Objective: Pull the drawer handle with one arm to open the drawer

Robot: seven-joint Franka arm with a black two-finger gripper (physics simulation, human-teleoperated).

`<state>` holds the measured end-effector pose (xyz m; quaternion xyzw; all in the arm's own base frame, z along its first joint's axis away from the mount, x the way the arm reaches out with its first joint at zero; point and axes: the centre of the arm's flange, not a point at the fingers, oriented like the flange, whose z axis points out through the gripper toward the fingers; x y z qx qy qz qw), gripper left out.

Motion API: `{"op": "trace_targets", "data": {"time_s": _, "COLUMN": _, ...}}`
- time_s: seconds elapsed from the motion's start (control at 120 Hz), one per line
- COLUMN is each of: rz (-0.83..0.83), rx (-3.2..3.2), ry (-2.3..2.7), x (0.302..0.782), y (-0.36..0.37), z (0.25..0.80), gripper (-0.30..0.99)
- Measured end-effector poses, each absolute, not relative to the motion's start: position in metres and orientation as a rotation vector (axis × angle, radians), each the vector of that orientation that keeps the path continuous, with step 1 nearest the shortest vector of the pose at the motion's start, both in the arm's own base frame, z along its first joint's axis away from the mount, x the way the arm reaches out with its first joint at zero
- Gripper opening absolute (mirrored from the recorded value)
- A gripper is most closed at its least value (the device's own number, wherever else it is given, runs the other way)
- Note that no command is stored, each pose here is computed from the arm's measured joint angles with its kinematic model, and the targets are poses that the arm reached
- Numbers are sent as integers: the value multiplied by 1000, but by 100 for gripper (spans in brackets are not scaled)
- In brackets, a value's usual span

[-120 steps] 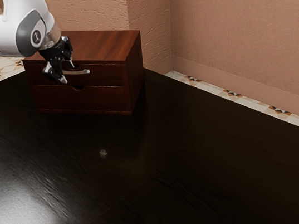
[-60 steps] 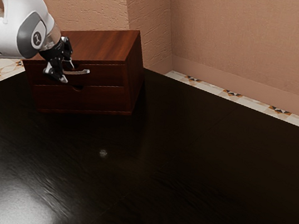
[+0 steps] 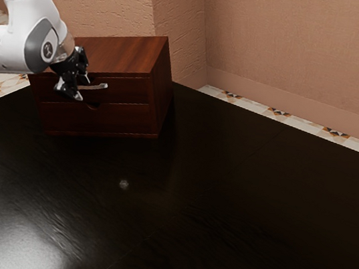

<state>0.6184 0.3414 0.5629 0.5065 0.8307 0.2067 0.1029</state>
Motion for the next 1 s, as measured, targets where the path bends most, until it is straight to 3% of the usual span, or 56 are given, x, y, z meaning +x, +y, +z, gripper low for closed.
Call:
{"op": "trace_targets", "data": {"time_s": 0.492, "rz": 586, "rx": 1493, "ry": 2455, "x": 618, "y": 341, "z": 558, "gripper": 22}}
{"op": "trace_targets", "data": {"time_s": 1.0, "rz": 524, "rx": 1502, "ry": 2470, "x": 603, "y": 334, "z": 552, "gripper": 20}}
